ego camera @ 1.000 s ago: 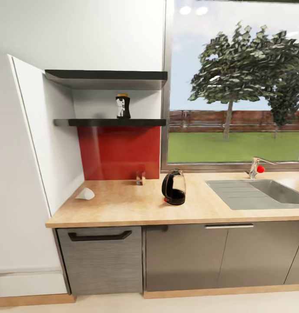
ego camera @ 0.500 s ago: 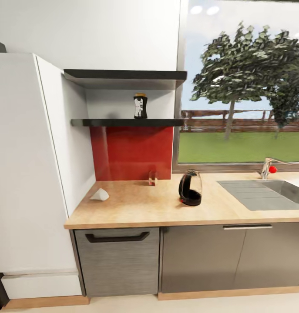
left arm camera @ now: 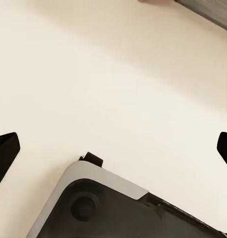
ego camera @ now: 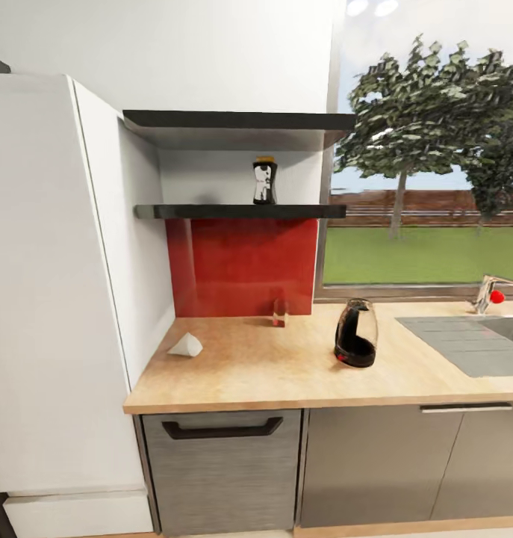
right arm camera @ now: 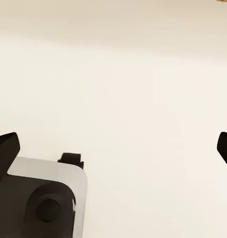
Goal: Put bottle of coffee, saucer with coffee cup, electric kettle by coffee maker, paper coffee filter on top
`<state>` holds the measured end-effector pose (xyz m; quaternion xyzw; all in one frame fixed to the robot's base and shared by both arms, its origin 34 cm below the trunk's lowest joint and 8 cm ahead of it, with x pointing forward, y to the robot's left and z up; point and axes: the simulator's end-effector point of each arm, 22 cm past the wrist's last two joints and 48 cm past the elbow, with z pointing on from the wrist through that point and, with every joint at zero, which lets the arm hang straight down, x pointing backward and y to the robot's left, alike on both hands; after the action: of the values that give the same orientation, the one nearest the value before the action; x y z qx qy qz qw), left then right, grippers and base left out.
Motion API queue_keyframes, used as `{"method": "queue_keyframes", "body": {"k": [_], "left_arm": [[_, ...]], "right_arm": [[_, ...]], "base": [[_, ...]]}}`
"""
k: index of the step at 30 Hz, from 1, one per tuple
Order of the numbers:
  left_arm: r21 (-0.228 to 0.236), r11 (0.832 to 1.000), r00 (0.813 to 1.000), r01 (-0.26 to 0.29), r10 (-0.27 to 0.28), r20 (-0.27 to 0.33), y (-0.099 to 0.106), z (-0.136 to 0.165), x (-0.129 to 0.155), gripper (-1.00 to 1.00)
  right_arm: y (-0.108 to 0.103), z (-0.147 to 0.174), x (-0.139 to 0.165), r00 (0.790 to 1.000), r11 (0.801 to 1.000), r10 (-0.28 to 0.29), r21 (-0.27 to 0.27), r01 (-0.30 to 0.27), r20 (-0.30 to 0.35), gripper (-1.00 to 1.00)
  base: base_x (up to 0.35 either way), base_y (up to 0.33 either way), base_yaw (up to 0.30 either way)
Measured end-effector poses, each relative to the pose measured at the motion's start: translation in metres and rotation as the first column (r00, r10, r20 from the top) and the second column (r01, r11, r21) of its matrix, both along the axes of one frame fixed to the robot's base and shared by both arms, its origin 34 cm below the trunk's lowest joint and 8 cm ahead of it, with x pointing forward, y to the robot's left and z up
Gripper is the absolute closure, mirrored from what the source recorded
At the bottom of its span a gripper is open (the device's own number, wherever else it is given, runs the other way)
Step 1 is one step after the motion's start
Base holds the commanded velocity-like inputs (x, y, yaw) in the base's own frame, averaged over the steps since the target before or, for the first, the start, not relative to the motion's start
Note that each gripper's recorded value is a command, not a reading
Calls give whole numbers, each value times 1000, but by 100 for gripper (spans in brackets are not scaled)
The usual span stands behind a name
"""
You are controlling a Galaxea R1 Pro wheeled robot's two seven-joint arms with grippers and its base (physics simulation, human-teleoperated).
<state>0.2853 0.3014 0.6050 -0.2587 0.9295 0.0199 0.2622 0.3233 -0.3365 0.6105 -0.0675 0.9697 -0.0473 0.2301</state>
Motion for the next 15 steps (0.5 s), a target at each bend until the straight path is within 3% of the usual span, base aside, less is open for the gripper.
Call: {"method": "queue_keyframes", "body": {"k": [10, 15], "left_arm": [[-1, 1000, 1000, 1, -1, -2, -1, 0, -1, -100], [2, 1000, 1000, 3, -3, 0, 0, 0, 0, -100]], "right_arm": [[-3, 0, 0, 1000, 1000, -5, -3, 5, 0, -100], [-4, 0, 0, 1000, 1000, -5, -4, 5, -1, -100]], "base": [[317, 112, 0], [59, 16, 0]]}}
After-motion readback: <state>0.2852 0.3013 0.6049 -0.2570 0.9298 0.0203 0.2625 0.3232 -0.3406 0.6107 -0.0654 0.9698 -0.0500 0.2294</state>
